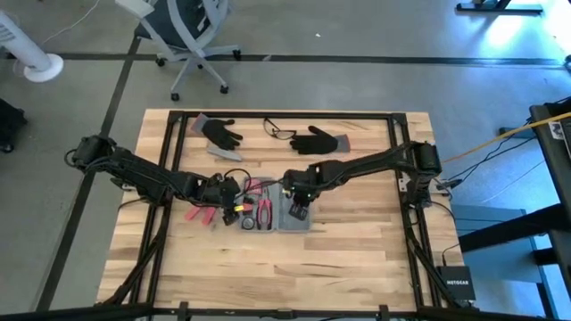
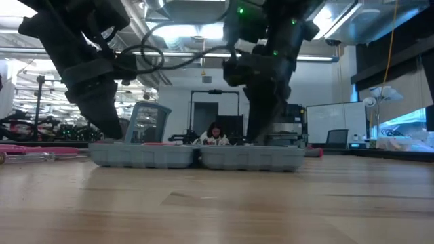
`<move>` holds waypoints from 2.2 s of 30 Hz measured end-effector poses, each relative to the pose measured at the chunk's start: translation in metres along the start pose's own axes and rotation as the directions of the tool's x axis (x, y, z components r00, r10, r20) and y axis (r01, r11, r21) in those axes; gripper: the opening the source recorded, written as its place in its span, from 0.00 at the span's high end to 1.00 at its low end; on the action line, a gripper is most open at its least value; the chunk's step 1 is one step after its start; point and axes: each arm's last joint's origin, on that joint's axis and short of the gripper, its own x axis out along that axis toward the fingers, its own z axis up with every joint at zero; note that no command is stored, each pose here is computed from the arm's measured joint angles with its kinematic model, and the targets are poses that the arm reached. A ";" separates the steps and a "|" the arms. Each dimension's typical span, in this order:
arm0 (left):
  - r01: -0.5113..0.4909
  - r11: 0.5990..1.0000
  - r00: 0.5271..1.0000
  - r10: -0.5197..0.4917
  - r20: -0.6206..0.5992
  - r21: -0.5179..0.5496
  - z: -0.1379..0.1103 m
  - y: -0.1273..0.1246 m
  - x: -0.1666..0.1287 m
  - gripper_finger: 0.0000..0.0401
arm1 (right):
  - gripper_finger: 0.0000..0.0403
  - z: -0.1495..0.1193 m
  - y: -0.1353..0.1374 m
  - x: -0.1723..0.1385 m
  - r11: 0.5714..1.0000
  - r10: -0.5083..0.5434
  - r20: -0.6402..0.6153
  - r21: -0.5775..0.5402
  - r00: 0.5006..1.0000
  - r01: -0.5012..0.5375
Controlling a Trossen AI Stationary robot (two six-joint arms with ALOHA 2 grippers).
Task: Prefit tool cases
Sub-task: Put the right orange multi bit set into the gray prefit tool case, then put the transparent flat screwdriver into the gray prefit tool case
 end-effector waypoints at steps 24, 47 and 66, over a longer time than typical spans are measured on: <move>0.015 1.000 1.000 -0.015 0.002 -0.008 -0.001 -0.002 -0.001 0.38 | 1.00 0.011 -0.017 -0.027 0.998 -0.062 0.072 0.004 0.995 0.062; -0.012 0.996 0.999 0.009 0.030 0.090 0.030 0.006 -0.027 0.38 | 1.00 -0.016 -0.056 -0.065 0.985 -0.138 0.138 0.119 0.981 0.122; -0.142 0.908 0.923 -0.023 -0.385 -0.393 0.000 -0.016 -0.057 0.38 | 1.00 -0.008 -0.036 -0.081 0.993 0.070 0.266 0.069 0.961 -0.092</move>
